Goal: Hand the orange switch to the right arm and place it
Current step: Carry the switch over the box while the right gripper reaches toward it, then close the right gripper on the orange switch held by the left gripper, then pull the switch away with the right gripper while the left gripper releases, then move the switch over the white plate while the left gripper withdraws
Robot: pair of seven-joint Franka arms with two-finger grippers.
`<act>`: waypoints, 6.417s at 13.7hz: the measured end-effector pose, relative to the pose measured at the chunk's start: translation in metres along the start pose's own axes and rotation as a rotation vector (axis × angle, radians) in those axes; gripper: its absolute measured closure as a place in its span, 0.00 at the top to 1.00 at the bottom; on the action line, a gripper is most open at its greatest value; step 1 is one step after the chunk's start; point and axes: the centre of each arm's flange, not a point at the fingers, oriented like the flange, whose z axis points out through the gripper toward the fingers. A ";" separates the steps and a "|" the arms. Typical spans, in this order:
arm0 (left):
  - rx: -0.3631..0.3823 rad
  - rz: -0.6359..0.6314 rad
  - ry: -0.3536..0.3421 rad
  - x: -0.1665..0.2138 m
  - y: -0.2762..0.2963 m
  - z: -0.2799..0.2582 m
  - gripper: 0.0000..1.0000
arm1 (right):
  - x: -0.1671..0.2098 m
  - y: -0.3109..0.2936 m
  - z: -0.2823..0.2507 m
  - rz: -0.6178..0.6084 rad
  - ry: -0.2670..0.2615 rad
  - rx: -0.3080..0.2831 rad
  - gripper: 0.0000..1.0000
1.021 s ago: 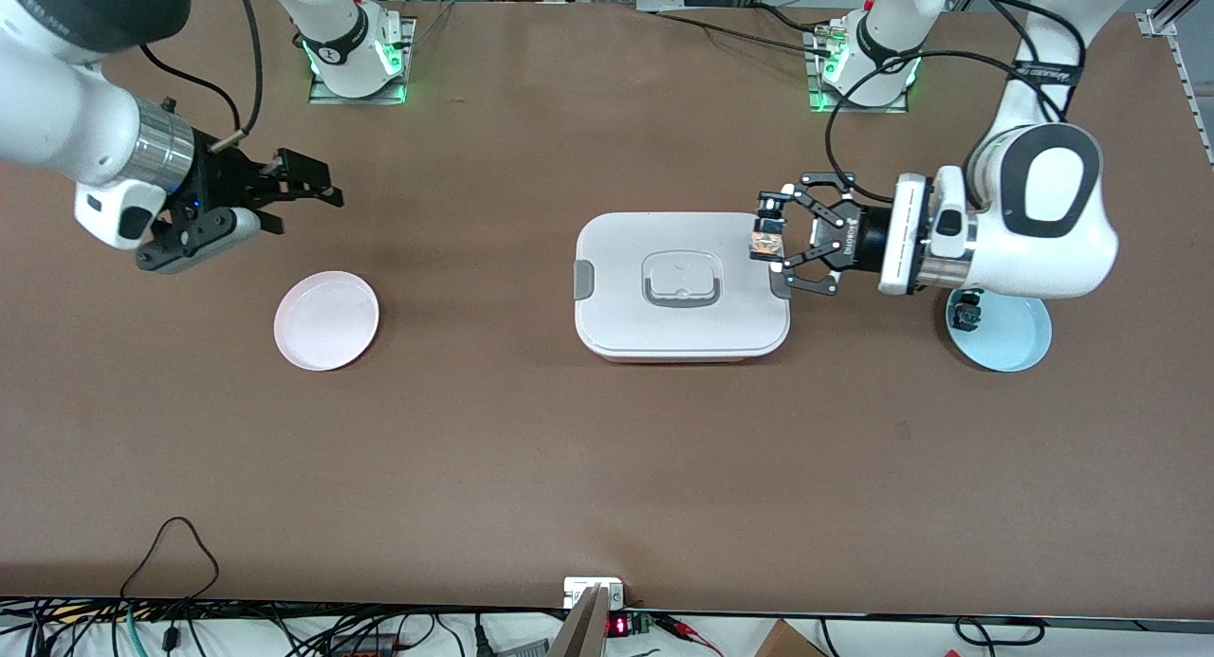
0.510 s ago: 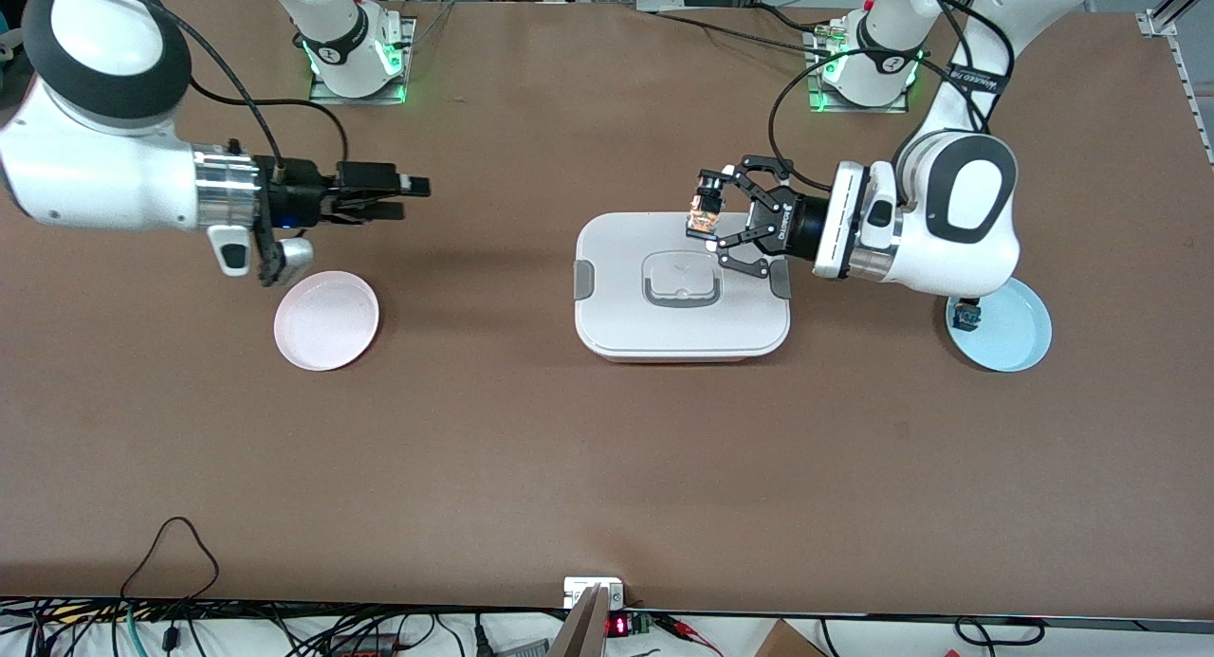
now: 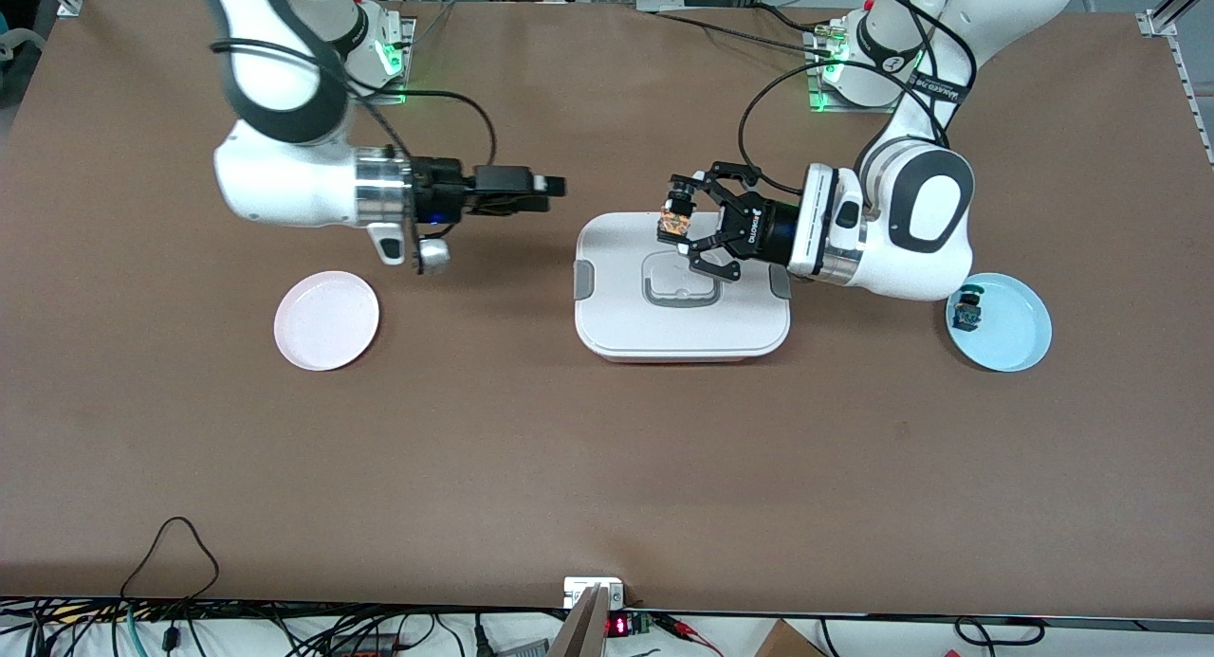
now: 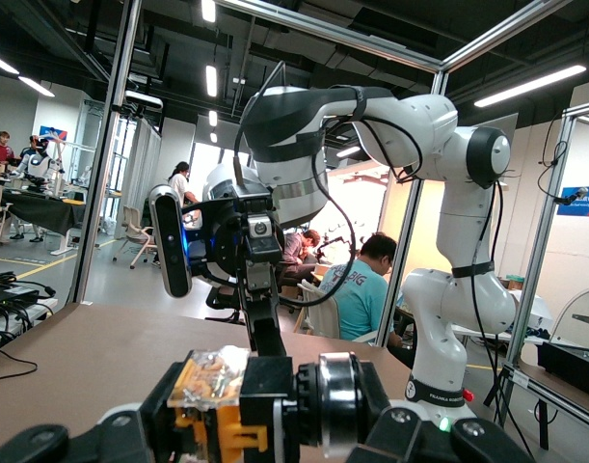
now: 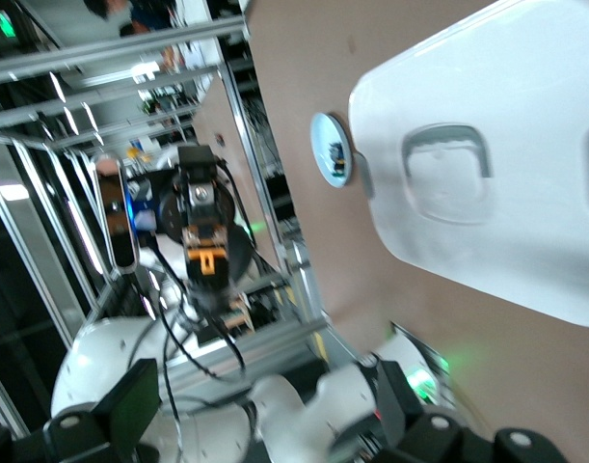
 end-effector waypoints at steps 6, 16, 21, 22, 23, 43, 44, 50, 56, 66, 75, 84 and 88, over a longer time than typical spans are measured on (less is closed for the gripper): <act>0.005 0.014 -0.011 -0.004 0.000 0.006 0.72 | -0.038 -0.004 0.074 0.089 0.138 0.067 1.00; 0.016 0.017 -0.017 -0.008 -0.002 0.005 0.72 | -0.045 -0.016 0.112 0.119 0.188 0.109 0.96; 0.013 0.017 -0.018 -0.008 -0.002 0.007 0.72 | -0.028 -0.014 0.115 0.032 0.211 0.099 0.93; 0.013 0.018 -0.019 -0.008 -0.002 0.007 0.72 | -0.028 -0.014 0.115 0.025 0.212 0.099 0.91; 0.013 0.018 -0.019 -0.008 -0.002 0.007 0.72 | -0.028 -0.014 0.115 0.021 0.212 0.099 0.89; 0.044 0.027 -0.031 -0.006 -0.006 0.003 1.00 | -0.006 -0.025 0.090 -0.018 0.195 0.137 0.38; 0.052 0.028 -0.033 -0.005 -0.007 0.001 1.00 | 0.003 -0.025 0.079 -0.029 0.169 0.141 0.38; 0.076 -0.003 -0.030 -0.019 -0.004 -0.017 1.00 | 0.066 -0.004 -0.039 -0.093 0.011 0.124 0.38; 0.194 -0.034 -0.024 -0.027 -0.001 -0.093 1.00 | 0.072 0.020 -0.159 -0.128 -0.183 0.102 0.38; 0.181 -0.049 -0.221 -0.027 0.029 -0.220 1.00 | 0.048 0.030 -0.236 -0.174 -0.188 -0.339 0.38; 0.177 -0.432 -0.723 -0.011 0.060 -0.304 1.00 | 0.008 -0.023 -0.267 -0.246 0.038 -1.118 0.38; 0.579 -0.866 -1.194 0.033 0.061 -0.369 1.00 | 0.002 -0.003 -0.279 -0.316 0.126 -1.264 0.38; 0.804 -1.056 -1.296 0.067 0.058 -0.373 1.00 | 0.014 0.047 -0.264 -0.338 0.160 -1.261 0.38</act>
